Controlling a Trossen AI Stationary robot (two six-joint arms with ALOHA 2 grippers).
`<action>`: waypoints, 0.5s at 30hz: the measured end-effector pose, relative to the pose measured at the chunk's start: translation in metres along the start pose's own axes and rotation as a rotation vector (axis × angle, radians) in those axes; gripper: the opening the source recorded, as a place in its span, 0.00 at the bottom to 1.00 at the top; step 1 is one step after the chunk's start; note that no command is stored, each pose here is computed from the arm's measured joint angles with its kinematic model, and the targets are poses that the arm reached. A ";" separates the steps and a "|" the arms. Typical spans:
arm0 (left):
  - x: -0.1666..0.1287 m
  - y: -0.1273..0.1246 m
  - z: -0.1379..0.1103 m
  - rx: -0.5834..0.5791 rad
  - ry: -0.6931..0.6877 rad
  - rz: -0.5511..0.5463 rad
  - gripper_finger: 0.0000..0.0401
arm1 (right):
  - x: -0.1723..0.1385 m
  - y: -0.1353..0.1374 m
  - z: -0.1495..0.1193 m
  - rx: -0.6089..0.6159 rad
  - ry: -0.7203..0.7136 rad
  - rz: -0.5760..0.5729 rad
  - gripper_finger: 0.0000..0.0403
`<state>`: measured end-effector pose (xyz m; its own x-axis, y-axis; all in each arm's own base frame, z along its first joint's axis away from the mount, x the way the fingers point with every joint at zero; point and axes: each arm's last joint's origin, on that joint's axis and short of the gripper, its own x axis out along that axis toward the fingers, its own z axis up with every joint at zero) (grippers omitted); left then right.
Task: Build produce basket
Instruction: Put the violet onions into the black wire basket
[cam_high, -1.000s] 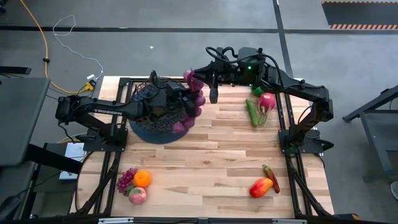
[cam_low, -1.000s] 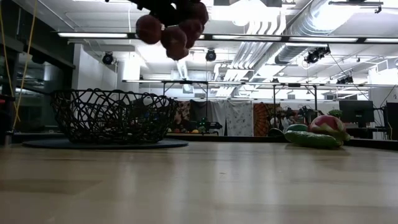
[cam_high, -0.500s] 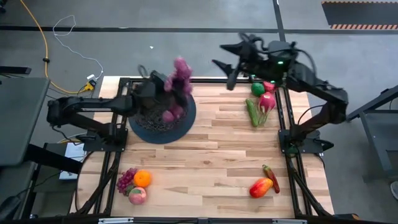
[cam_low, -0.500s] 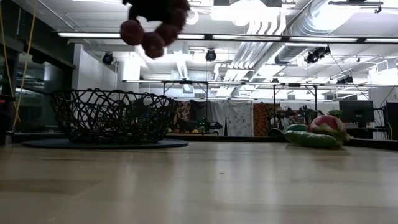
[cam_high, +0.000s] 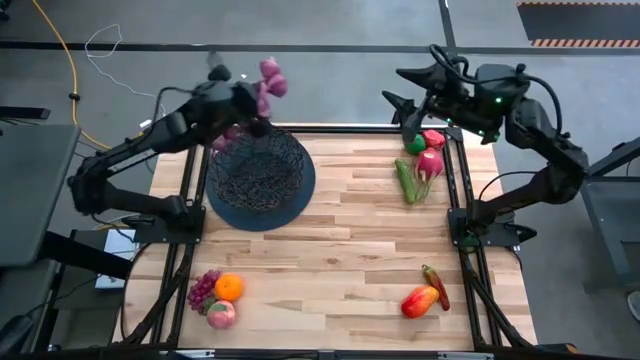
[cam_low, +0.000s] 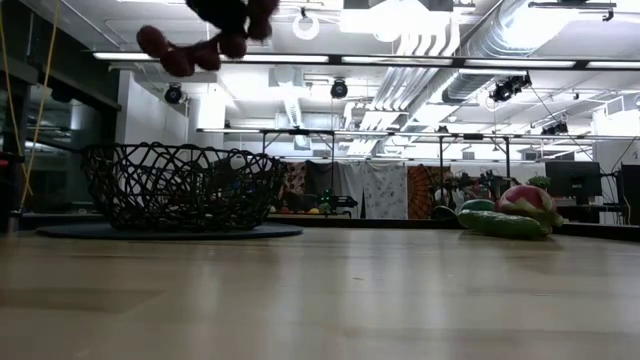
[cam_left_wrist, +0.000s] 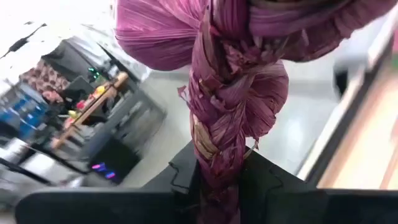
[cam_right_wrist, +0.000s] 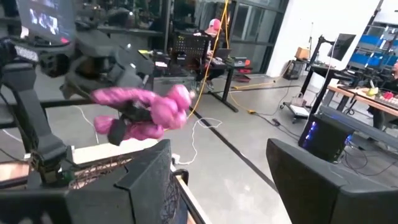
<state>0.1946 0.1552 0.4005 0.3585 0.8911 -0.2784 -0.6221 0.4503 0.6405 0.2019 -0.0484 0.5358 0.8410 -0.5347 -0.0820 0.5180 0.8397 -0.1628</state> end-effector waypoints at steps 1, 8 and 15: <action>0.006 -0.003 0.000 0.070 0.048 -0.006 0.15 | 0.000 0.000 -0.001 -0.003 0.007 0.001 0.64; 0.038 -0.042 -0.016 0.402 0.305 -0.121 0.16 | 0.006 0.003 -0.006 -0.016 0.049 0.007 0.64; 0.056 -0.084 -0.039 0.421 0.538 -0.291 0.16 | 0.006 0.004 -0.009 -0.012 0.083 0.015 0.64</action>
<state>0.2399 0.1691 0.3032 0.0106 0.6921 -0.7218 -0.1953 0.7093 0.6773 0.2075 -0.0493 0.5258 0.8326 -0.5285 -0.1660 0.5032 0.8468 -0.1722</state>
